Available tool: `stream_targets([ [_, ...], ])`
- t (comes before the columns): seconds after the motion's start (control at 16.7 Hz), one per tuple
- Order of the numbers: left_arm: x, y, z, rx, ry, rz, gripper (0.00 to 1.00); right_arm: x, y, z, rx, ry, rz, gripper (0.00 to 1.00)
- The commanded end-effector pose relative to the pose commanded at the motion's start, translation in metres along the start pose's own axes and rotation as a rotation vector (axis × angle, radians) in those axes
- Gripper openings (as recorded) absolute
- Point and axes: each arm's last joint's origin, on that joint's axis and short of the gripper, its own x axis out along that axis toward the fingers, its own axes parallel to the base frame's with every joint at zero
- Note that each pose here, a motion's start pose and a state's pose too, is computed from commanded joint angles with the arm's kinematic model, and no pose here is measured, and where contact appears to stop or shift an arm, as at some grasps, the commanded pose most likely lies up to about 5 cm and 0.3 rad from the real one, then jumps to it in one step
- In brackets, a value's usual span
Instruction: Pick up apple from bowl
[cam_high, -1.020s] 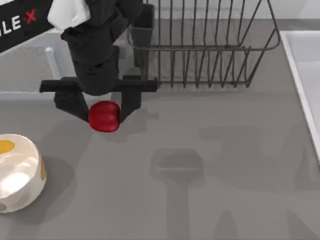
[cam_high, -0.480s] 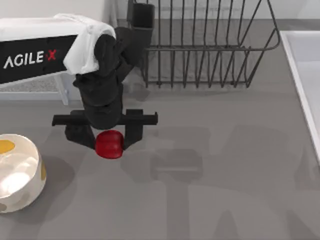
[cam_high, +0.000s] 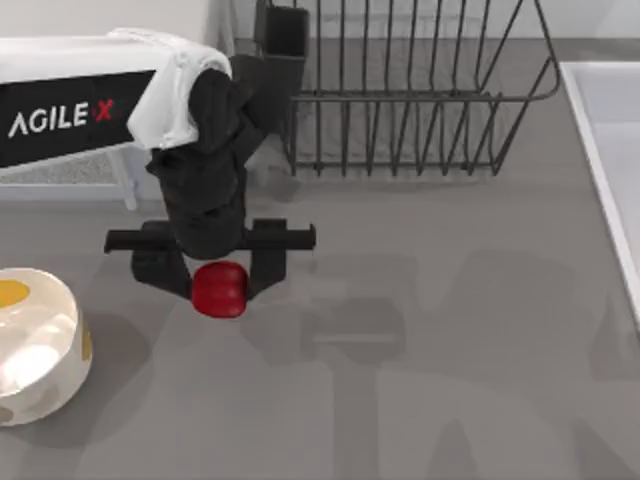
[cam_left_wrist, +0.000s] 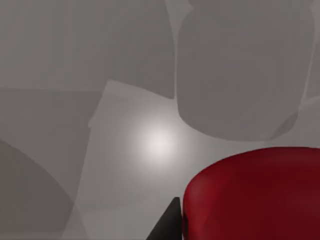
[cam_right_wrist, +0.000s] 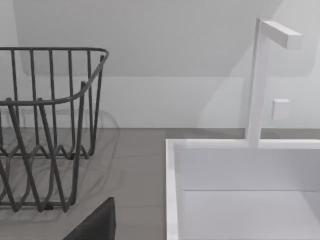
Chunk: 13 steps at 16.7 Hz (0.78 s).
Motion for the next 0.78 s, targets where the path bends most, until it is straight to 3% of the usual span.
stream_targets([
  [0.42, 0.0000, 0.0000, 0.0000, 0.000, 0.000, 0.000, 0.98, 0.0000, 0.0000, 0.0000, 0.000, 0.000, 0.000, 1.00],
  [0.78, 0.0000, 0.0000, 0.0000, 0.000, 0.000, 0.000, 1.00, 0.0000, 0.0000, 0.0000, 0.000, 0.000, 0.000, 1.00],
])
